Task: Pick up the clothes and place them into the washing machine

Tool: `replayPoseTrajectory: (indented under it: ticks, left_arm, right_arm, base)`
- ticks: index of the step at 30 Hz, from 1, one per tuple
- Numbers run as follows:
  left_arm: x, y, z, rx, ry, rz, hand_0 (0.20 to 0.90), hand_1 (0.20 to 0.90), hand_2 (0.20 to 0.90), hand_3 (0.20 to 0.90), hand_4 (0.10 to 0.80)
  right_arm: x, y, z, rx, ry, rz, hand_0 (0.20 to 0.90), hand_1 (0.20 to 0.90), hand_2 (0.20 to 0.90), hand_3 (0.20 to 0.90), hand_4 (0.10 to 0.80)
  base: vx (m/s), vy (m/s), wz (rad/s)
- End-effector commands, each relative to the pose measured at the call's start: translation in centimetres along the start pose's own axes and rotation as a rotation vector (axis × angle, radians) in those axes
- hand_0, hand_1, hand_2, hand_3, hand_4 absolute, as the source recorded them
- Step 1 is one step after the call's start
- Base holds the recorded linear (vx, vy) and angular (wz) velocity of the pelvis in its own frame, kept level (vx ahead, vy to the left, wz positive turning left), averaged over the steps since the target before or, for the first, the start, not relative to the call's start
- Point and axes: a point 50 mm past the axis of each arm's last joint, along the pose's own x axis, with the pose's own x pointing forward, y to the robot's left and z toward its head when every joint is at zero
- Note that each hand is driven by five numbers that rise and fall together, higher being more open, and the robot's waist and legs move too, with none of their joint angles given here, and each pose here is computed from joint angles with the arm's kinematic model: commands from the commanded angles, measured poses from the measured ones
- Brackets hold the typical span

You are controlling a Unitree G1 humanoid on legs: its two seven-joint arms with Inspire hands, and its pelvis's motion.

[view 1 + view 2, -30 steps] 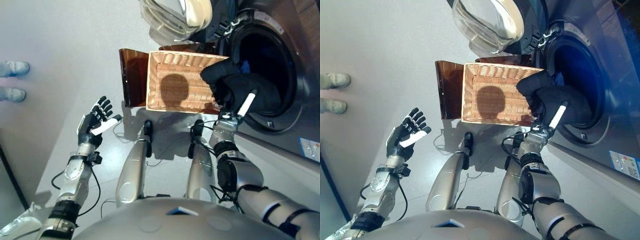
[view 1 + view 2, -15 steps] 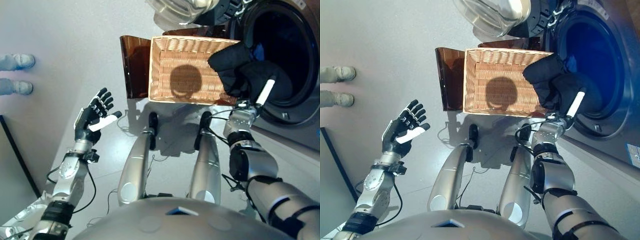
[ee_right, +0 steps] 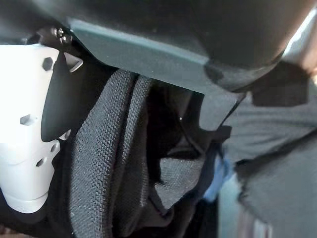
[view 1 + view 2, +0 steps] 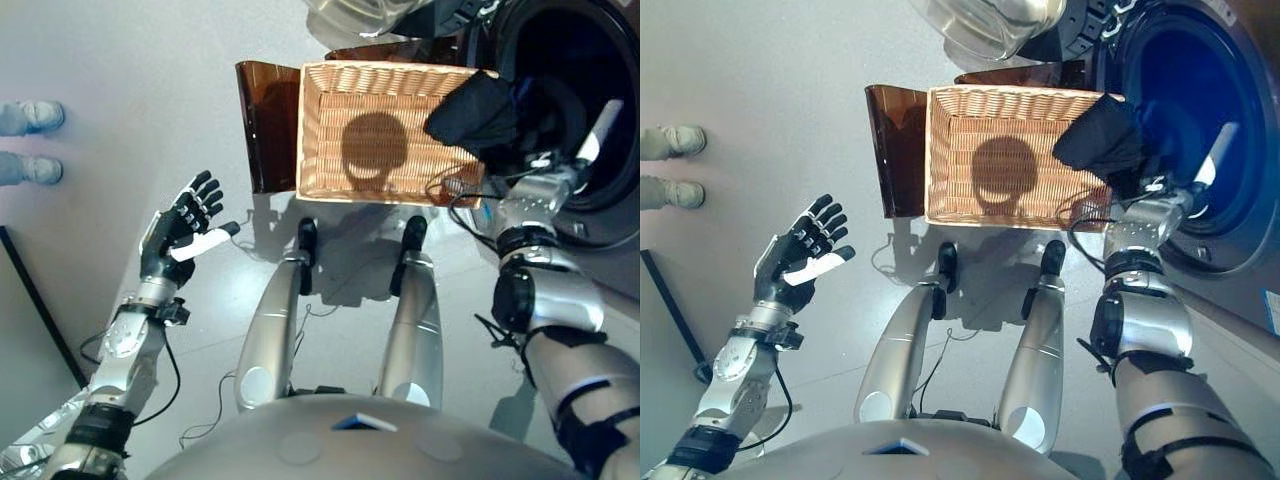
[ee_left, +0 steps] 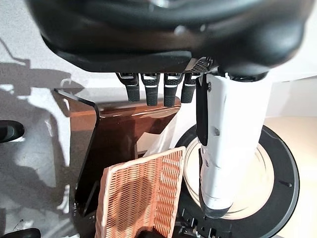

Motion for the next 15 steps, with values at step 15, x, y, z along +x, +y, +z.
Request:
replayPoseTrajectory:
  ticks: [15]
  left_arm:
    - [-0.6,1.9,4.0,0.073,-0.160,0.068,0.900,0.900,0.900,0.900,0.800]
  right_arm:
    - [1.8,3.6,8.4,0.224,-0.357,-0.134,0.200,0.200,0.200,0.200,0.300]
  base:
    - [-0.005,-0.008,0.06]
